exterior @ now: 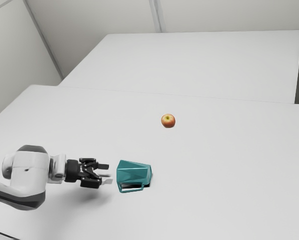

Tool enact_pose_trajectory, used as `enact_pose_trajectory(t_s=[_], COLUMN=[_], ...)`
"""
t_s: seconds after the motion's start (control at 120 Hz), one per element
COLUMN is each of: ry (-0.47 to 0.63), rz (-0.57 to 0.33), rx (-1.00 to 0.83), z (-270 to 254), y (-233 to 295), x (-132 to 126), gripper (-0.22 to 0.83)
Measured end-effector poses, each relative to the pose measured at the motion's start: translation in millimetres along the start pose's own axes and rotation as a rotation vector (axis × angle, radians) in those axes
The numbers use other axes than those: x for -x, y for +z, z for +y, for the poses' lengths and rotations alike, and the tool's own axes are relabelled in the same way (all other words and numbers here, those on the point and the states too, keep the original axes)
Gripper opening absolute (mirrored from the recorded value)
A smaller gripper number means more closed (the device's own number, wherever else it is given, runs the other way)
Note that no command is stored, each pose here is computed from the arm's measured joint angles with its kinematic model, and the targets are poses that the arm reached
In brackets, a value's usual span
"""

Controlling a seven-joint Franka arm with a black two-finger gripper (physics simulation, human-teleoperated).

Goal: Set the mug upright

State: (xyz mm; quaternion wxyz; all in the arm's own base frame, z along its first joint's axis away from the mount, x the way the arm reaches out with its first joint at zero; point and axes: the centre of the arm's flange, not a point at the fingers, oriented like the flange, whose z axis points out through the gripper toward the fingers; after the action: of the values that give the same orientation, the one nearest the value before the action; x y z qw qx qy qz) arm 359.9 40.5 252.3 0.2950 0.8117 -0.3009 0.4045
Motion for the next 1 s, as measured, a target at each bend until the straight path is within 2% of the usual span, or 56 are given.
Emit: enact_pose_trajectory(t_s=[0.2,0.375,1.0], ry=[-0.017,-0.013,-0.026], rz=[0.015,0.036,0.079], rx=[-0.001,-0.008,-0.017], z=[7.6,7.0,19.2], y=[15.5,29.9,58.6], x=[0.5,-9.2,-18.0], gripper=[0.61,0.57,0.11])
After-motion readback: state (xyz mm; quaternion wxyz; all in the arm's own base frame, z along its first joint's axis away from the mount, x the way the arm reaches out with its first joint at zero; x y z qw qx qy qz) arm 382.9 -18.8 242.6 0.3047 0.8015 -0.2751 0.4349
